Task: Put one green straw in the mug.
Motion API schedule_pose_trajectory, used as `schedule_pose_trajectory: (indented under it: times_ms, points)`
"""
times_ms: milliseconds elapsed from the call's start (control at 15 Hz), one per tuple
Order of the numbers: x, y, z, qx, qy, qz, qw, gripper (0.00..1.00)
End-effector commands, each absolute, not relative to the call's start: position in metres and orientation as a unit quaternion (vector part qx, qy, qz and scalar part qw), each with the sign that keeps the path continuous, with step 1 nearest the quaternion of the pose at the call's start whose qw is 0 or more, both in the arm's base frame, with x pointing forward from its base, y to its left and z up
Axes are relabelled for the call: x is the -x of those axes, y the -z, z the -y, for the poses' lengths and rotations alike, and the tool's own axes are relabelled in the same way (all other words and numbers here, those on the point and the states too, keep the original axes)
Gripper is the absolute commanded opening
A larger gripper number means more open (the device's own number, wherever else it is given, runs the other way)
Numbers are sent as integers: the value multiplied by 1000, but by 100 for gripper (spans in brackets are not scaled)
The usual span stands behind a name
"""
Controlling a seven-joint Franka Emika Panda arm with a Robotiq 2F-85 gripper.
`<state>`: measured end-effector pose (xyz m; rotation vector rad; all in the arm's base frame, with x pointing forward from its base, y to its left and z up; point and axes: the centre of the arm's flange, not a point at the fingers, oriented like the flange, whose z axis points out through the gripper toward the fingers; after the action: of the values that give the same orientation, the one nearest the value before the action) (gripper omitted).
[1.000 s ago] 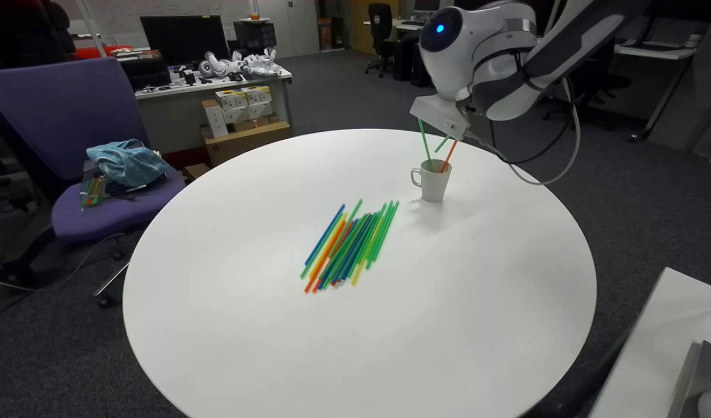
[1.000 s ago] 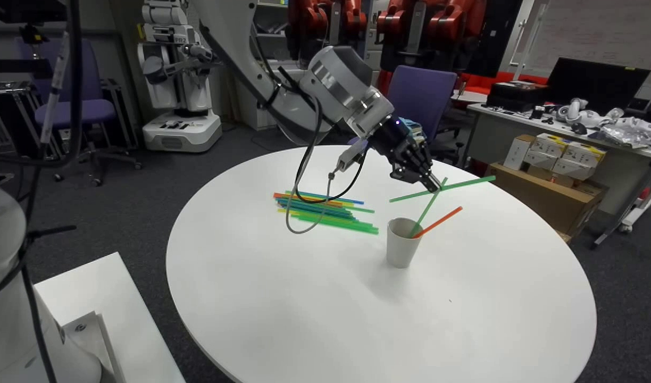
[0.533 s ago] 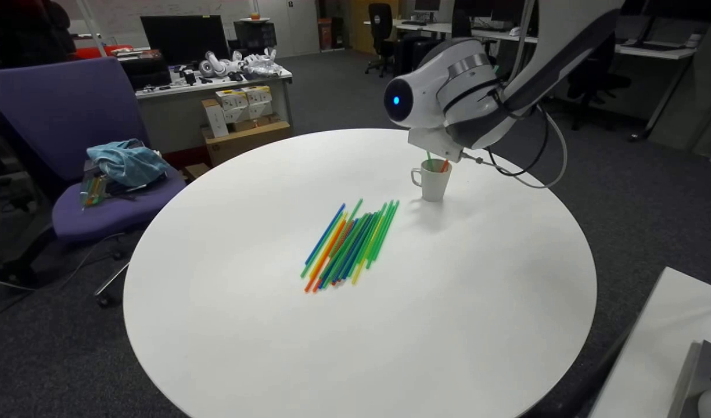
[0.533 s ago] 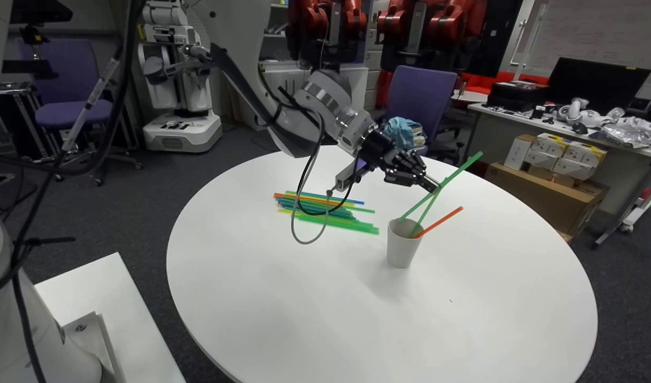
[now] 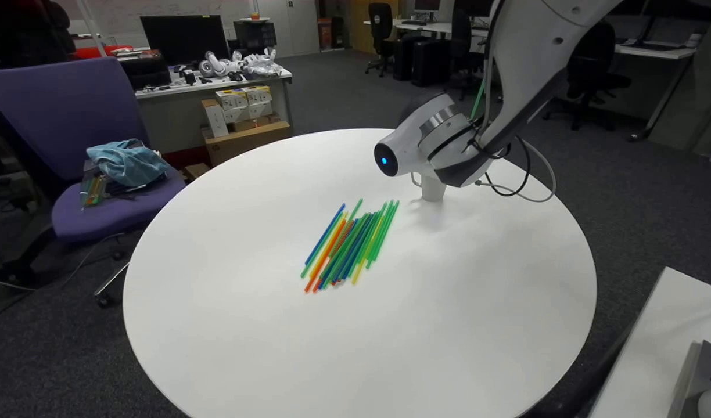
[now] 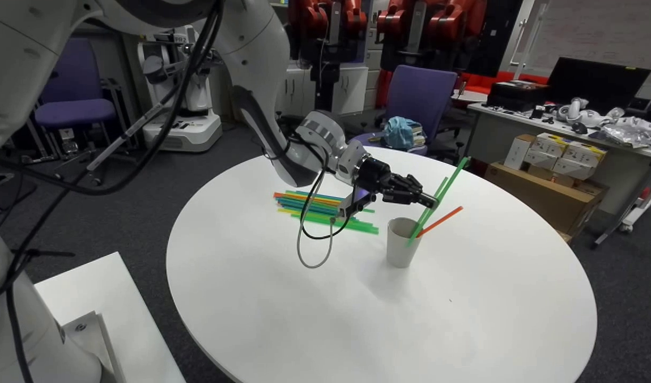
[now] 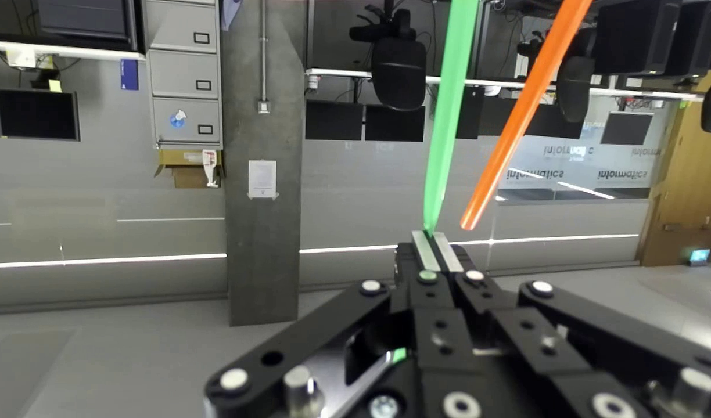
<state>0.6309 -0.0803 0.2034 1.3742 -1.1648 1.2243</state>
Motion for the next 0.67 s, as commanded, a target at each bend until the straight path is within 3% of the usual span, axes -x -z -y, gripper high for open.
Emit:
schedule_pose_trajectory:
  times_ms: [0,600]
  points:
    - [-644,-196,82,-548,-515,462,470,0]
    - [-666,-232,72,-530,-539,480,445,0]
